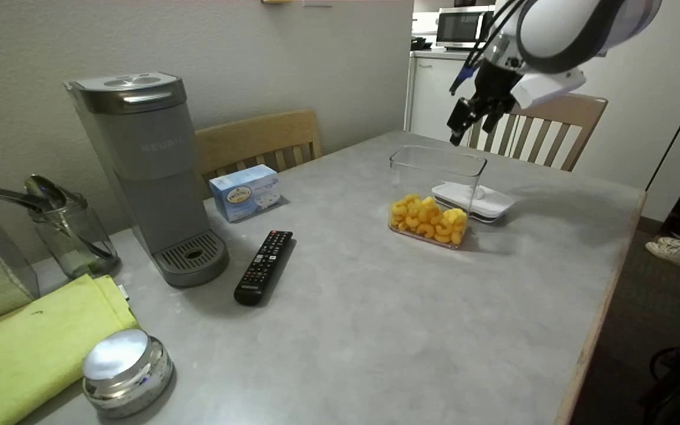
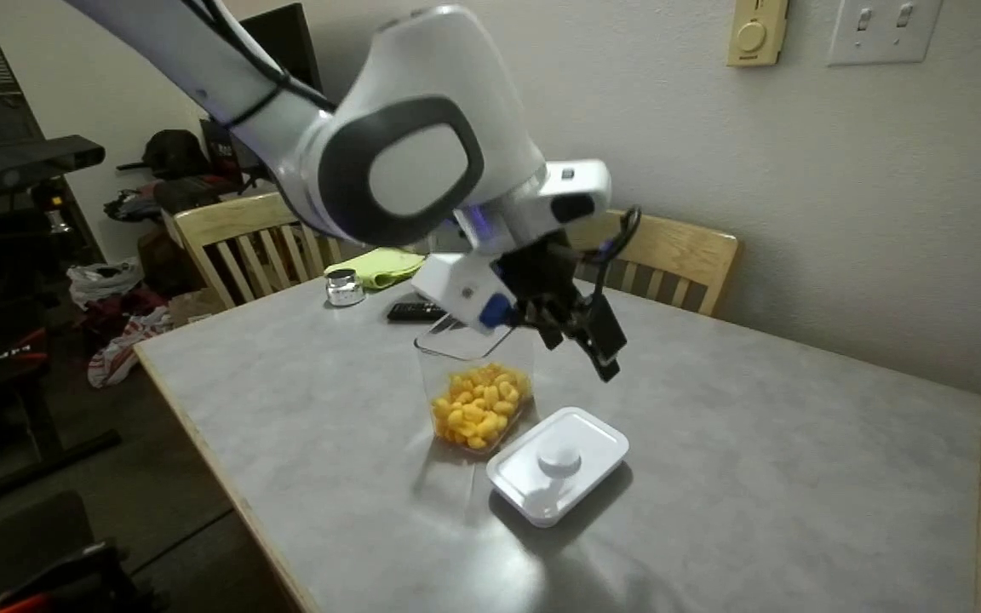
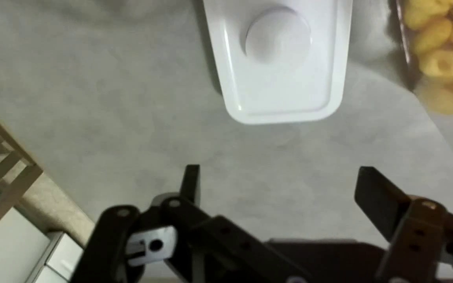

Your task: Open the container

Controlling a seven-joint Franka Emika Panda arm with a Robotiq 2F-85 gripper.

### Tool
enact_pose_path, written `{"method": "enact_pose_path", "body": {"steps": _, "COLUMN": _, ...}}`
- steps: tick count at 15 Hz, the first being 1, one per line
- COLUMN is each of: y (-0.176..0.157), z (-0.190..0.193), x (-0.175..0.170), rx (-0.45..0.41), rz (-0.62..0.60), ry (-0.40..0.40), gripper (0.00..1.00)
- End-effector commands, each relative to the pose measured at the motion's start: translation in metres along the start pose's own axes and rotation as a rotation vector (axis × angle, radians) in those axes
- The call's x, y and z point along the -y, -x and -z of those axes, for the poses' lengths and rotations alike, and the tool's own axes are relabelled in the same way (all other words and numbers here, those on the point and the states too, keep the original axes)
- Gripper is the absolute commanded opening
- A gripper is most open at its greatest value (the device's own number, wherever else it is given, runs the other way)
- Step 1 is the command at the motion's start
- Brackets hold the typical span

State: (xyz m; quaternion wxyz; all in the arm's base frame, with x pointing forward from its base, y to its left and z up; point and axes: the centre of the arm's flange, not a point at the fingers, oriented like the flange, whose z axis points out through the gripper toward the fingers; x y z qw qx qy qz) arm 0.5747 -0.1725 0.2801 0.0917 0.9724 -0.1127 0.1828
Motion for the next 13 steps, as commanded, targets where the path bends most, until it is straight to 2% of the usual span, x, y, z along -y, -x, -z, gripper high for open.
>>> {"method": "enact_pose_path", "body": {"steps": 1, "y": -0.026, "z": 0.094, "x": 0.007, "rx": -0.02, "rz": 0.023, "ry": 0.0, "gripper": 1.0}}
{"method": "enact_pose_path", "body": {"steps": 3, "y": -0.042, "z": 0.139, "x": 0.018, "rx": 0.01, "rz": 0.009, "ry": -0.03, "gripper": 1.0}}
{"method": "enact_pose_path", "body": {"steps": 6, "y": -0.052, "z": 0.189, "x": 0.042, "rx": 0.109, "rz": -0.011, "ry": -0.063, "gripper": 1.0}}
{"method": "enact_pose_path", "body": {"steps": 7, "y": -0.044, "z": 0.167, "x": 0.031, "rx": 0.056, "rz": 0.011, "ry": -0.052, "gripper": 1.0}}
{"method": "enact_pose_path", "body": {"steps": 9, "y": -0.047, "z": 0.185, "x": 0.039, "rx": 0.049, "rz": 0.016, "ry": -0.06, "gripper": 1.0}}
{"method": "enact_pose_path", "body": {"steps": 13, "y": -0.044, "z": 0.17, "x": 0.032, "rx": 0.068, "rz": 0.006, "ry": -0.051, "gripper": 1.0}}
